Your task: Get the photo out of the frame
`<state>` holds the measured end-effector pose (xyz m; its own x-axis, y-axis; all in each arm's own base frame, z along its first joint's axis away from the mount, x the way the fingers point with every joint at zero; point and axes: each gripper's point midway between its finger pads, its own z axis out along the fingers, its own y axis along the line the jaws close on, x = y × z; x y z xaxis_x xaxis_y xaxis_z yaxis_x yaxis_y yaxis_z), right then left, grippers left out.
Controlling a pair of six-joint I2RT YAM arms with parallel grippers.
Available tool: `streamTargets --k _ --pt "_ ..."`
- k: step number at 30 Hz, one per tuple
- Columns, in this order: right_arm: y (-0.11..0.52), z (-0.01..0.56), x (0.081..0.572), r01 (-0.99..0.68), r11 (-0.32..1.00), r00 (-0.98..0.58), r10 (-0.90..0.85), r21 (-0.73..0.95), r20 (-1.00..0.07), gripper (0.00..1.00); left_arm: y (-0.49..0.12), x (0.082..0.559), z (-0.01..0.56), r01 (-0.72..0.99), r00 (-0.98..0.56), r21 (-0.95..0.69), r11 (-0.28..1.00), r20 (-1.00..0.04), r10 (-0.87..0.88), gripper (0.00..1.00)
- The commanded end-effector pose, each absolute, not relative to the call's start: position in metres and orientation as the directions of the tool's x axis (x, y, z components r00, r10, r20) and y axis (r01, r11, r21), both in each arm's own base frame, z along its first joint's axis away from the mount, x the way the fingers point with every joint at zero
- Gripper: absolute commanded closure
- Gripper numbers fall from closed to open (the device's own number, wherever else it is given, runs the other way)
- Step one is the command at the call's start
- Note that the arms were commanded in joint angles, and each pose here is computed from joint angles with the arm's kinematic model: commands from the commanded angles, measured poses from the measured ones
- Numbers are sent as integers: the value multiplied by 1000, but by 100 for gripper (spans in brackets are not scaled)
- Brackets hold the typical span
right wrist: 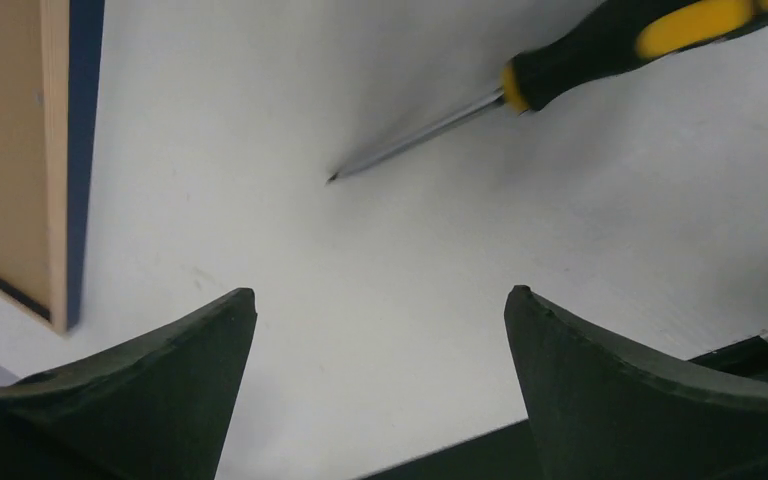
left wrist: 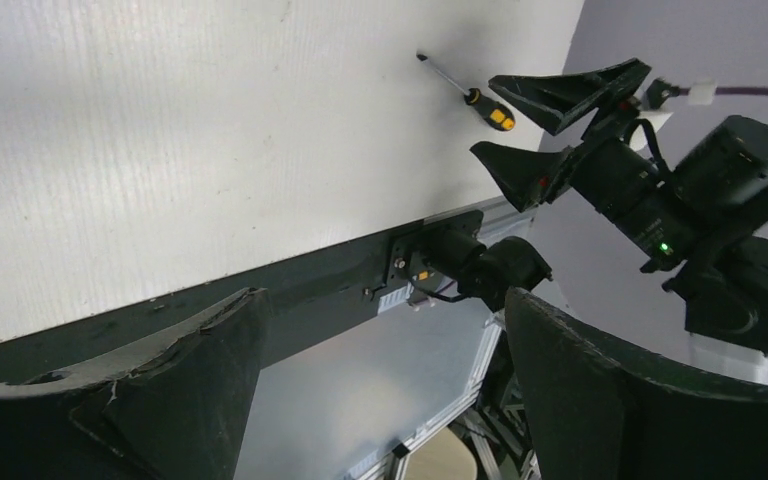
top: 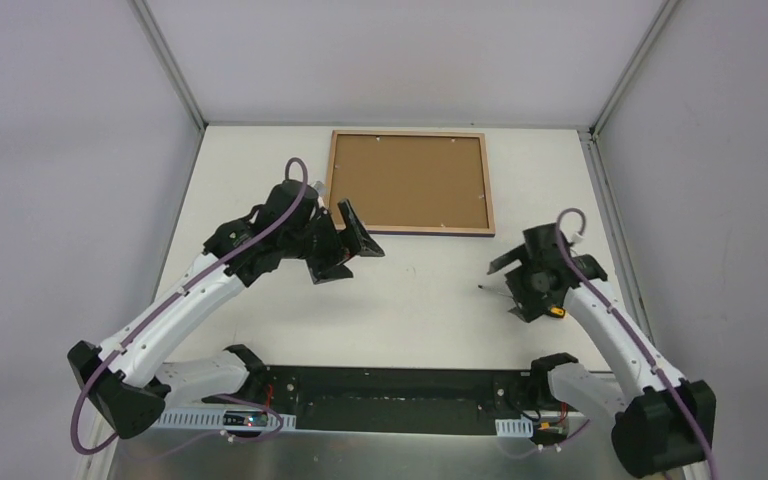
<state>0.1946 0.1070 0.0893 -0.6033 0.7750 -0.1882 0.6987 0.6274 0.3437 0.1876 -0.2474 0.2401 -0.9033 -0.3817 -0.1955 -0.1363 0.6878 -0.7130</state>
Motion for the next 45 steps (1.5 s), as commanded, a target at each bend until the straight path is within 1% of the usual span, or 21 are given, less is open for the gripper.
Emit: streamTargets --k 1,3,5,9,11,14,17,19,22,24,27,29,32,34,37,39,41,43,44,45 --pt "51 67 171 911 346 -324 937 223 -132 1 -242 184 260 -107 -872 -762 639 -237 -428 10" --pt "35 58 168 952 255 -237 964 167 -121 1 -238 181 255 -107 -870 -759 642 -240 -430 10" --pt "31 54 168 968 213 -199 974 133 -110 1 -235 177 253 -104 -870 -761 640 -243 -430 10" --pt "19 51 171 987 97 -78 987 129 -142 1 -232 172 254 -100 -870 -770 630 -240 -430 10" --pt "7 48 171 991 30 -8 985 127 -170 1 -233 173 256 -75 -873 -767 637 -258 -413 9" --pt "-7 41 179 989 -13 44 976 146 -214 1 -240 179 255 6 -887 -737 676 -316 -336 9" --pt "-14 29 186 991 -43 68 977 126 -203 4 -251 190 253 102 -900 -696 711 -370 -233 9" --pt "-20 21 187 996 -45 60 978 76 -202 5 -261 198 254 189 -901 -667 721 -410 -143 9" --pt "-30 14 188 1000 -28 29 980 8 -196 15 -272 208 250 319 -882 -612 724 -471 -9 9" --pt "-25 8 186 999 -15 8 988 -40 -157 23 -273 217 249 403 -849 -550 731 -523 75 9" --pt "-9 -11 175 992 3 -11 998 -128 -64 47 -269 240 247 496 -784 -440 749 -598 168 8" --pt "0 -21 167 984 26 -27 1000 -174 -8 62 -265 262 252 547 -726 -348 761 -649 225 7" --pt "3 -22 166 977 101 -102 995 -189 6 76 -262 295 258 576 -674 -268 772 -690 263 5" --pt "0 -15 171 969 175 -180 983 -176 -15 83 -256 313 265 561 -677 -281 779 -696 237 6" --pt "7 2 186 944 313 -317 948 -101 -28 100 -249 322 274 482 -725 -357 801 -675 136 6" --pt "22 14 206 903 429 -429 903 7 -29 100 -246 323 273 418 -763 -408 812 -643 69 6" --pt "52 28 225 811 568 -573 819 141 -8 100 -245 322 267 349 -800 -450 822 -599 12 6" --pt "81 47 235 711 661 -680 733 241 -8 100 -247 318 262 270 -846 -518 812 -530 -58 8" --pt "94 57 239 662 692 -719 695 287 -16 100 -250 314 261 228 -869 -558 798 -487 -92 9" --pt "109 66 242 617 706 -749 662 347 -17 100 -255 308 261 224 -883 -589 777 -459 -94 11"
